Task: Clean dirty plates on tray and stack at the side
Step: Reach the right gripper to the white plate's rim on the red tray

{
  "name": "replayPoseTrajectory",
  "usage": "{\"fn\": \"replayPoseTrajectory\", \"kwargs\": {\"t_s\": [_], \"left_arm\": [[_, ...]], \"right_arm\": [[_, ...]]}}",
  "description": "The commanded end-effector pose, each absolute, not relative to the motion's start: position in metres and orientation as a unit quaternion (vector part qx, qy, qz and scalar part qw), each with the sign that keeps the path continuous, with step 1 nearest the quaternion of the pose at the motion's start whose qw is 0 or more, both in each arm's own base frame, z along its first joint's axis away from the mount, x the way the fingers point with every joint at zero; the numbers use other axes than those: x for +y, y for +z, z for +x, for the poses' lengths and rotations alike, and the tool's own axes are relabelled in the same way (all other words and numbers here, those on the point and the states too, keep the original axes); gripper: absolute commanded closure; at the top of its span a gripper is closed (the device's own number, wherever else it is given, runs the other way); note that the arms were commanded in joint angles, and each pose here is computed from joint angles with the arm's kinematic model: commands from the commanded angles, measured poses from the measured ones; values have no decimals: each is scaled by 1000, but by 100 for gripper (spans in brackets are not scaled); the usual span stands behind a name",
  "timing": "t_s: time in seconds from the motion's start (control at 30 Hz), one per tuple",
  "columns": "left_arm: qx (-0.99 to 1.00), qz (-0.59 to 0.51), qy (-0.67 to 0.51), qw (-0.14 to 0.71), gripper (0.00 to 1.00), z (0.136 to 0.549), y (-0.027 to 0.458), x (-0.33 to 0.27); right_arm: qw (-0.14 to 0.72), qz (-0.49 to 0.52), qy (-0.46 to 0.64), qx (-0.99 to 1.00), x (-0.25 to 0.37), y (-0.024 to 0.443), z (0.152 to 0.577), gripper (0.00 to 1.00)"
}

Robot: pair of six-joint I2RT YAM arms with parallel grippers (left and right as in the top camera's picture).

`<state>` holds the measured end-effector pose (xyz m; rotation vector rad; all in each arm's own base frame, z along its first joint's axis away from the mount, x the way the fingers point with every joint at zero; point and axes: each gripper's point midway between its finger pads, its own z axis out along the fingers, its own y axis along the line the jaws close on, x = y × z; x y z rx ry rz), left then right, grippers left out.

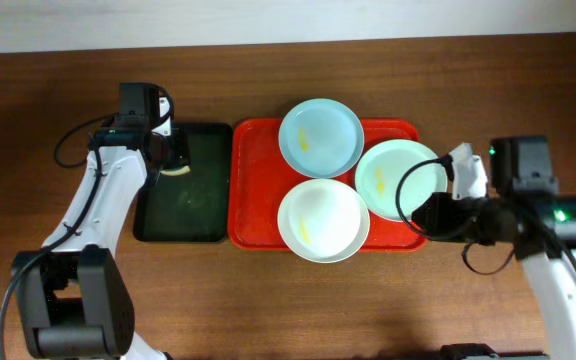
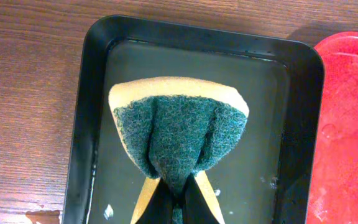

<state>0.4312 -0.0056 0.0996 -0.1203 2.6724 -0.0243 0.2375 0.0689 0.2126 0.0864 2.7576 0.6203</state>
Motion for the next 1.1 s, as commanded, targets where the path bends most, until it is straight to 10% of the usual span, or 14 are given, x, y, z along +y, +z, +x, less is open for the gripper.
{"fn": "replayPoseTrajectory", "kwargs": {"t_s": [0.0,0.17,0.47,1.07], "left_arm": [[972,-35,-11,231,100,432,98,-7],[973,-35,-11,230,100,432,96,-7],[973,-35,-11,229,100,432,96,-7],[975,-35,-10,218,100,433,83,-7]], "right_arm": [[104,52,212,970,69,198,239,96],[42,91,165,981,55,164,235,96],[86,23,140,986,77,135,263,65],[52,-27,77,995,102,31,313,82]]}}
